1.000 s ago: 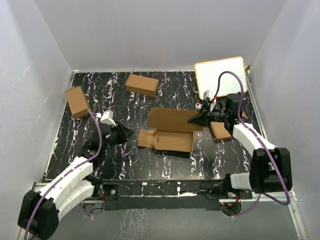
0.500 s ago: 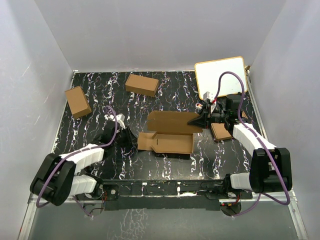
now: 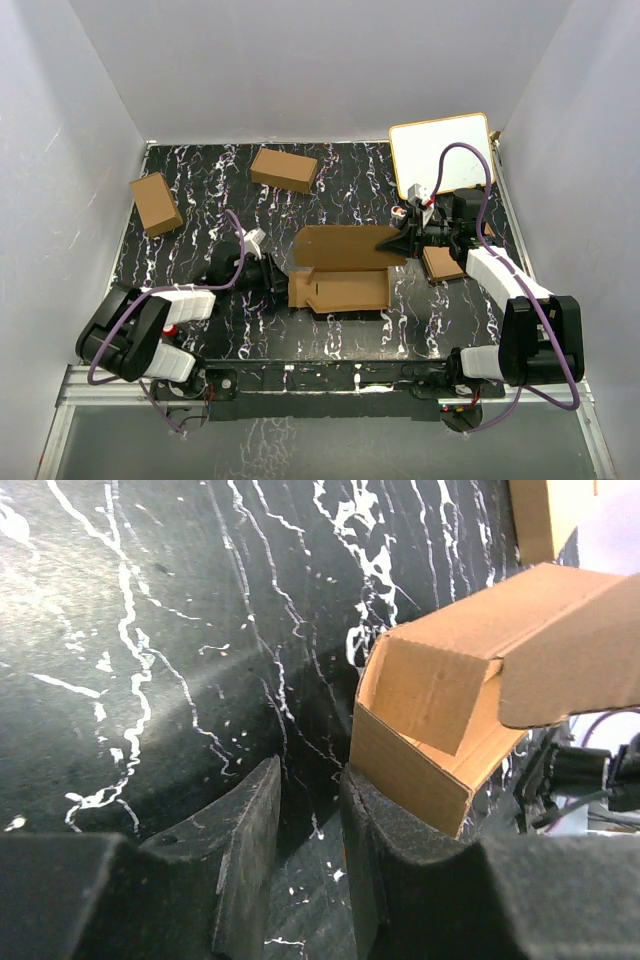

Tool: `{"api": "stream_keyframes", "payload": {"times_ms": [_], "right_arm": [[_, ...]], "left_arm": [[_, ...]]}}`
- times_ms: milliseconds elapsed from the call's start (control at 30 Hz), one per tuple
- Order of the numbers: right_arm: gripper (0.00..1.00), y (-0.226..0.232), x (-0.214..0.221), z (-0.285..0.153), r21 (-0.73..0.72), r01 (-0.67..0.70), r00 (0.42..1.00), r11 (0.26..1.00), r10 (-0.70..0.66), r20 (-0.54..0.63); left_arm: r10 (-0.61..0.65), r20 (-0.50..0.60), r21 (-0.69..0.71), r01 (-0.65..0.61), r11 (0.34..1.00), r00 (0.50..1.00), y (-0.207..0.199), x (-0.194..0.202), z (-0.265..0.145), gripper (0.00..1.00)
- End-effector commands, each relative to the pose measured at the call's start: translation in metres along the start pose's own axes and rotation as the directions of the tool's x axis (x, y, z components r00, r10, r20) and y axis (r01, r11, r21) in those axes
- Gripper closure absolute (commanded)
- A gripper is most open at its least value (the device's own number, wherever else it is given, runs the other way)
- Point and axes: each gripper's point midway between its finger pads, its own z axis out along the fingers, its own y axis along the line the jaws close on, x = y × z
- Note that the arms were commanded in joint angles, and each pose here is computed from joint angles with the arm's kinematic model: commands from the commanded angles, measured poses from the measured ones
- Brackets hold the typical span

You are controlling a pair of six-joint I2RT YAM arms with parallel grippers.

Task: Fold the paper box

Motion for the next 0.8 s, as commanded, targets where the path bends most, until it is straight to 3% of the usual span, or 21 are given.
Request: {"api": "stream_keyframes", "payload": {"times_ms": [0,367,633,767], "right_arm": [[0.92,-0.001,-0.017,0.000,-0.025,0.128,0.991,0.991,-0.127,0.028],[0.92,-0.004,-0.016,-0.001,0.002,0.131,0.991,0.991,-0.131,0.018],[0.92,-0.005,-0.016,-0.001,0.008,0.133,0.991,0.991,-0.133,0.015],[0.92,-0.005,-0.017,-0.001,0.011,0.138,0.990,0.990,-0.138,0.015]], "left_arm": [[0.037,-0.001,0.149,-0.037,0.988,0.999,-0.028,-0.005,-0.003,0.70],[0.036,-0.061,0.207,-0.022,0.978,0.997,-0.045,0.012,0.001,0.62],[0.029,-0.059,0.216,-0.015,0.976,0.998,-0.056,0.015,0.005,0.50],[0.021,-0.052,0.224,-0.009,0.975,0.998,-0.061,0.015,0.006,0.48]]}}
